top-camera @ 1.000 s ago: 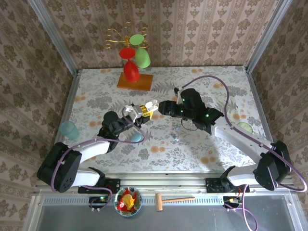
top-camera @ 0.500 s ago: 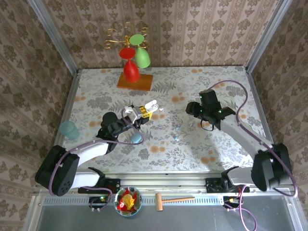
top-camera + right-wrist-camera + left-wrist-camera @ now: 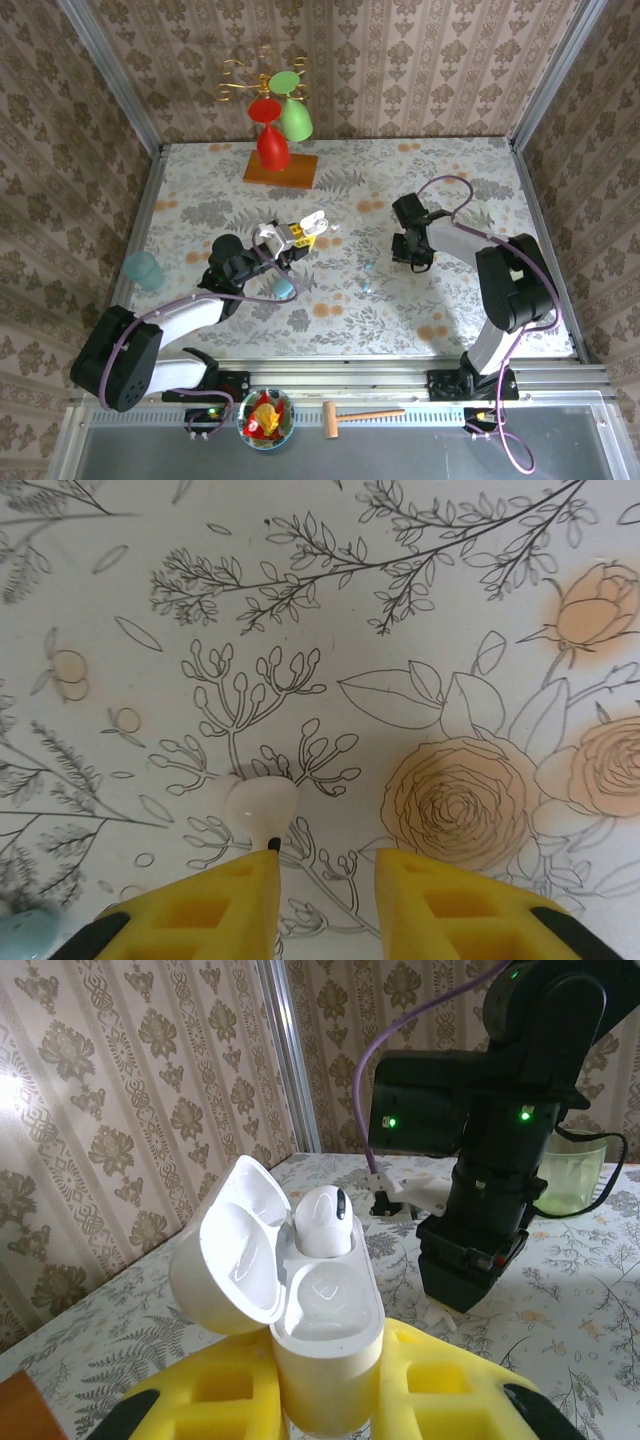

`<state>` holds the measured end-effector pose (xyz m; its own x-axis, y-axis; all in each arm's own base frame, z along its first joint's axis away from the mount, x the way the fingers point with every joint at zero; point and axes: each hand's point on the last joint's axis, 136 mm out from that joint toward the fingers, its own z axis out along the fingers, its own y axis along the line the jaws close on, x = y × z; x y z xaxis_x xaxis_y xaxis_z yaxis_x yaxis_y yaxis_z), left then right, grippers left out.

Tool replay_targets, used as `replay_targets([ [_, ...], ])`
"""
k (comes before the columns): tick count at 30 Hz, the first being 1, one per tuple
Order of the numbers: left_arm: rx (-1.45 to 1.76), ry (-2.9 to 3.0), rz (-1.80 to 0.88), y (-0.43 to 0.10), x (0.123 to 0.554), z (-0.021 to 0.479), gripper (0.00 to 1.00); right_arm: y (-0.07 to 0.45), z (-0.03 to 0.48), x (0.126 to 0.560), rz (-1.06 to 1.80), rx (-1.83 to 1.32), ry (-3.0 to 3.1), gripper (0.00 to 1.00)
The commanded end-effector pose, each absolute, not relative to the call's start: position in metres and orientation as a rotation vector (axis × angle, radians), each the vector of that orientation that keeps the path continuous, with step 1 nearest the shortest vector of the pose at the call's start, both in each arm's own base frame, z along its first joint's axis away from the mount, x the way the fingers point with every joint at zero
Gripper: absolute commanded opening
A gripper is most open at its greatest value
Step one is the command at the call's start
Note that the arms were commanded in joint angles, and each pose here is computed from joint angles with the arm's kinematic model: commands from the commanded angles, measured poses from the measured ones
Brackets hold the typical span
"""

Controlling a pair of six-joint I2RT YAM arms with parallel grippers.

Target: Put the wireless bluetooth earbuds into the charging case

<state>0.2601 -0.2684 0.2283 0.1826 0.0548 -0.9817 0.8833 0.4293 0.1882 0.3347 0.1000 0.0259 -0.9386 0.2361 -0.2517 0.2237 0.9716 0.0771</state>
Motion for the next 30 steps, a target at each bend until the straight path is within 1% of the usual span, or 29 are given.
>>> replay_targets([
  [1,0.978,1.235,-0.713,-0.265,0.259,0.232,0.04,0.1,0.022,0.335,0.057,0.324,2.888,0.28],
  [6,0.979,1.233,-0.712,-0.265,0.259,0.232,0.04,0.095,0.016,0.329,0.019,0.33,2.906,0.24],
  [9,0.979,1.234,-0.712,-0.265,0.259,0.232,0.04,0.094,0.026,0.329,0.03,0.334,2.876,0.24],
  [12,0.98,1.236,-0.712,-0.265,0.259,0.232,0.04,0.103,0.045,0.338,0.125,0.323,2.799,0.26],
  [15,0.98,1.236,-0.713,-0.265,0.259,0.232,0.04,0.113,0.056,0.35,0.201,0.312,2.758,0.32],
  [17,0.98,1.237,-0.715,-0.265,0.259,0.231,0.04,0.118,0.054,0.357,0.224,0.31,2.768,0.36],
  [20,0.975,1.232,-0.717,-0.265,0.259,0.233,0.04,0.125,0.047,0.365,0.233,0.302,2.794,0.38],
  [27,0.973,1.239,-0.713,-0.262,0.255,0.232,0.04,0.129,0.026,0.371,0.203,0.293,2.859,0.37],
  [30,0.975,1.24,-0.714,-0.263,0.255,0.231,0.04,0.128,0.018,0.372,0.185,0.294,2.875,0.34],
])
